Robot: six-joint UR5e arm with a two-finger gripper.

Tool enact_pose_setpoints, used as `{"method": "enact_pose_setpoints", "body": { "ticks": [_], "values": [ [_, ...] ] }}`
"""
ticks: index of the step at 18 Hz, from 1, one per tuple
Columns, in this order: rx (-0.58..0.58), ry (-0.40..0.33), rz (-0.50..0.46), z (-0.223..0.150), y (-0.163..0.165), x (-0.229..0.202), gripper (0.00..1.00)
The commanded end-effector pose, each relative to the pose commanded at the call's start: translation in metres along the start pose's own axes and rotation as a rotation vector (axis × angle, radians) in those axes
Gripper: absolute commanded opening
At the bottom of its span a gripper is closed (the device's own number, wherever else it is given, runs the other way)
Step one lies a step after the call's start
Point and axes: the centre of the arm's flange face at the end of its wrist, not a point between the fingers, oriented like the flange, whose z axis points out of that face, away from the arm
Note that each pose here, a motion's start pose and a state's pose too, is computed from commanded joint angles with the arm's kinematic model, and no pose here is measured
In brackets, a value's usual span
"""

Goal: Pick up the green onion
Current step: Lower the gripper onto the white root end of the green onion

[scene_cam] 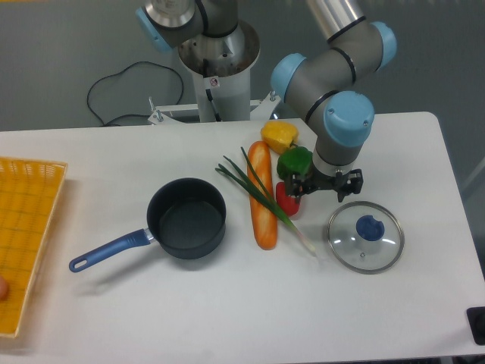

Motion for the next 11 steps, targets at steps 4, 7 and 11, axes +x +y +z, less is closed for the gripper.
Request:
{"method": "enact_pose_setpoints", "body": {
  "ticks": [4, 7, 11],
  "values": [
    [-0.021, 0.008, -0.082, 0.014, -0.005, 0.006, 1.00],
    [-0.039, 0.014, -0.144, 0.026, -0.008, 0.009, 1.00],
    [-0.044, 0.011, -0.183, 0.043, -0.017, 0.018, 0.99]
  ]
}}
